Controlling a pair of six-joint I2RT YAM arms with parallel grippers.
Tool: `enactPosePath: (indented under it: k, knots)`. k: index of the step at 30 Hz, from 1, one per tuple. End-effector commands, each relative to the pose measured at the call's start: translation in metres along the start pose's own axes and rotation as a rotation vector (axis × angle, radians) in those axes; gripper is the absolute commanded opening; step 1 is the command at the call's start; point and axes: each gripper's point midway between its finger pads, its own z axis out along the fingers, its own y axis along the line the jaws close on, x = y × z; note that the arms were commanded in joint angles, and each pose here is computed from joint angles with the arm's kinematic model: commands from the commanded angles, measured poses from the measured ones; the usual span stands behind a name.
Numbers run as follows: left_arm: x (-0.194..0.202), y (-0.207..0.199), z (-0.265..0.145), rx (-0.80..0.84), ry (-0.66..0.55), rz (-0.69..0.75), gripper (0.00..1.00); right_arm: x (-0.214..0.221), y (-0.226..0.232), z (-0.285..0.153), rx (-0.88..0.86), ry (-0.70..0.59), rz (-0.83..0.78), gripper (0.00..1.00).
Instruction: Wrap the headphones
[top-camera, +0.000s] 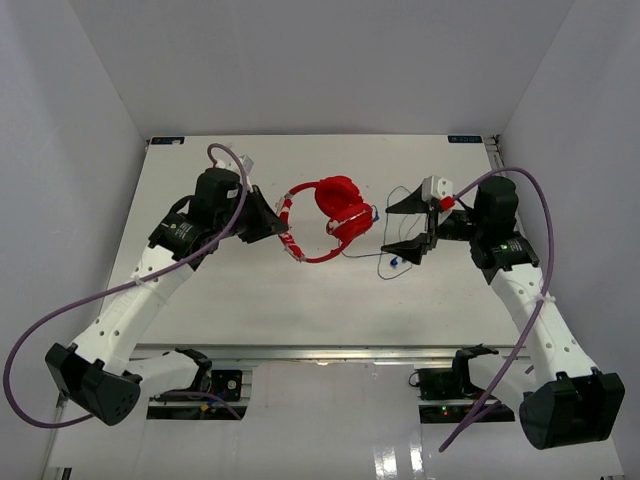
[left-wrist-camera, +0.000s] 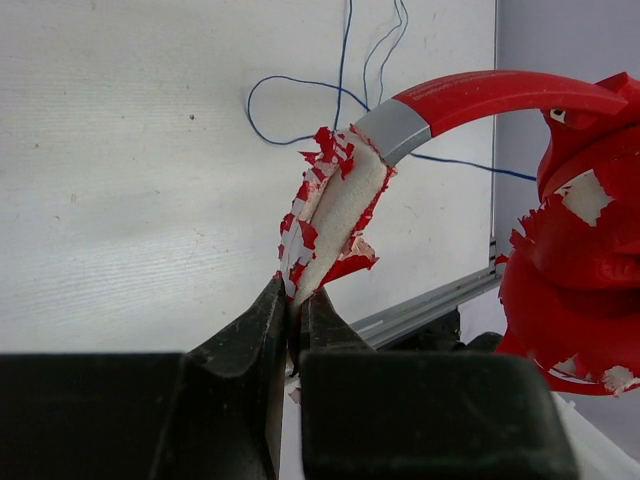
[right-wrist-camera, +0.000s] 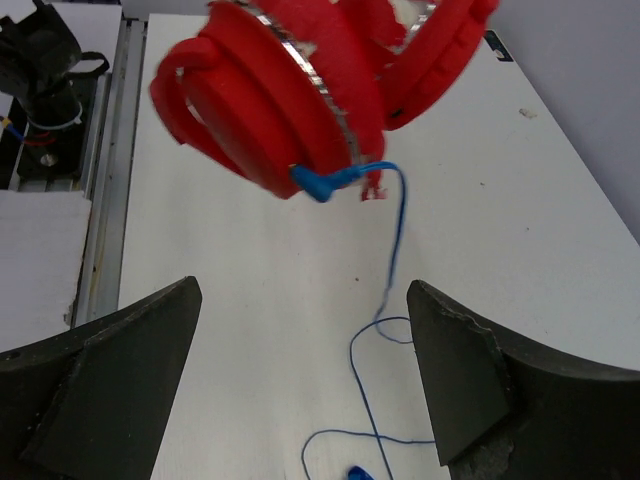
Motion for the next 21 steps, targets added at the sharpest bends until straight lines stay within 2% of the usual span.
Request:
enactPosePath:
  k: [1,8,14,20,21]
  knots:
    - [-0.014,-0.04,-0.043,0.143,-0.057,0.016,0.0,-0.029,-0.018,0.01,0.023,-0.069,0.018,0.9]
    - [-0.012,-0.064,-0.066,0.25,-0.041,0.011,0.0,-0.013,-0.018,0.037,-0.029,-0.072,0.129,0.9]
    - [-0.02,-0.091,-0.087,0.344,-0.041,0.0,0.0,-0.012,-0.006,0.056,-0.094,-0.128,0.191,0.92]
    - [-0.039,-0.127,-0.112,0.461,-0.072,0.001,0.0,-0.005,0.001,0.061,-0.121,-0.195,0.226,1.0]
    - [-0.041,-0.132,-0.114,0.474,-0.07,-0.002,0.0,-0.007,0.005,0.061,-0.136,-0.219,0.222,0.98]
